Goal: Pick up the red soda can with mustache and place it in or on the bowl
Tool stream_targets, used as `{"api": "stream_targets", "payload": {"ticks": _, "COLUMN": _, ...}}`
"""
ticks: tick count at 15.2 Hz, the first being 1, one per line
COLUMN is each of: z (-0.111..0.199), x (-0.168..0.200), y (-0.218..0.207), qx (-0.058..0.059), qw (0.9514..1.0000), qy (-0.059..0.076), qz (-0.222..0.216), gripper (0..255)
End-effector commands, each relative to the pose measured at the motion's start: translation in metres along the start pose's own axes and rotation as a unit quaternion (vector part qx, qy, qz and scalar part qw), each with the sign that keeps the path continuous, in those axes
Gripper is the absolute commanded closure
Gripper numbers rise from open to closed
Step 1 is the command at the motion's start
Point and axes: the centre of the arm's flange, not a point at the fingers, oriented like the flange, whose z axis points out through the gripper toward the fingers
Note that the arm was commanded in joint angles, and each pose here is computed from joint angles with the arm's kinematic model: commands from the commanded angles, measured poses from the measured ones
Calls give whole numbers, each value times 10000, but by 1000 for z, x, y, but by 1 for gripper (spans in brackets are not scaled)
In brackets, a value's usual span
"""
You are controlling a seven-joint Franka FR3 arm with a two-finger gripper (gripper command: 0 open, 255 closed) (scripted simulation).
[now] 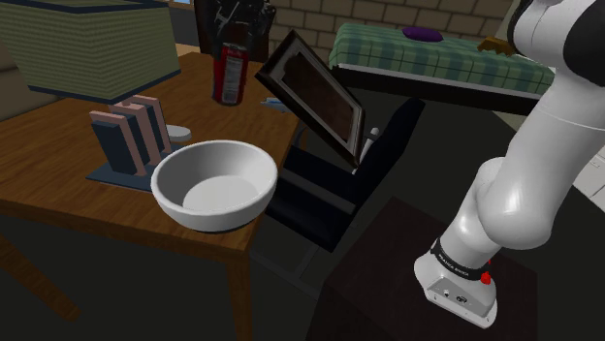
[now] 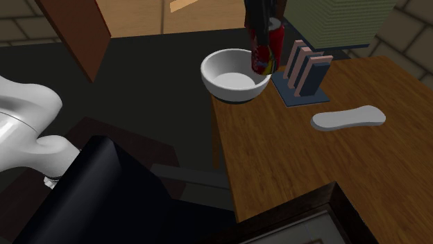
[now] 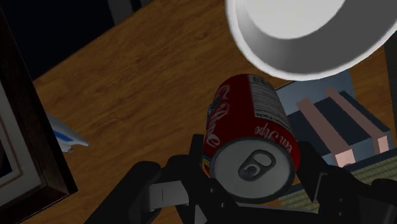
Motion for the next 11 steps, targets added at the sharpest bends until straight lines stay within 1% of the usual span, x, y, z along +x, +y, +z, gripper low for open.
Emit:
{"api": "stream_targets", "payload": {"ticks": 1, "z": -5, "x": -19, "y": -21, "qx": 0, "qw": 10000, "qy": 3, "qz": 5, "gripper": 255}}
{"api": "stream_targets", "payload": {"ticks": 8, "z": -23, "x": -79, "y": -89, "qx": 0, "qw": 10000, "qy": 3, "qz": 5, "gripper": 255}}
{"api": "stream_targets", "payload": {"ticks": 9, "z": -27, "x": -93, "y": -104, "qx": 0, "qw": 10000, "qy": 3, "qz": 5, "gripper": 255}}
{"api": "stream_targets", "payload": {"ticks": 11, "z": -17, "x": -95, "y": -103, "qx": 0, "qw": 10000, "qy": 3, "qz": 5, "gripper": 255}}
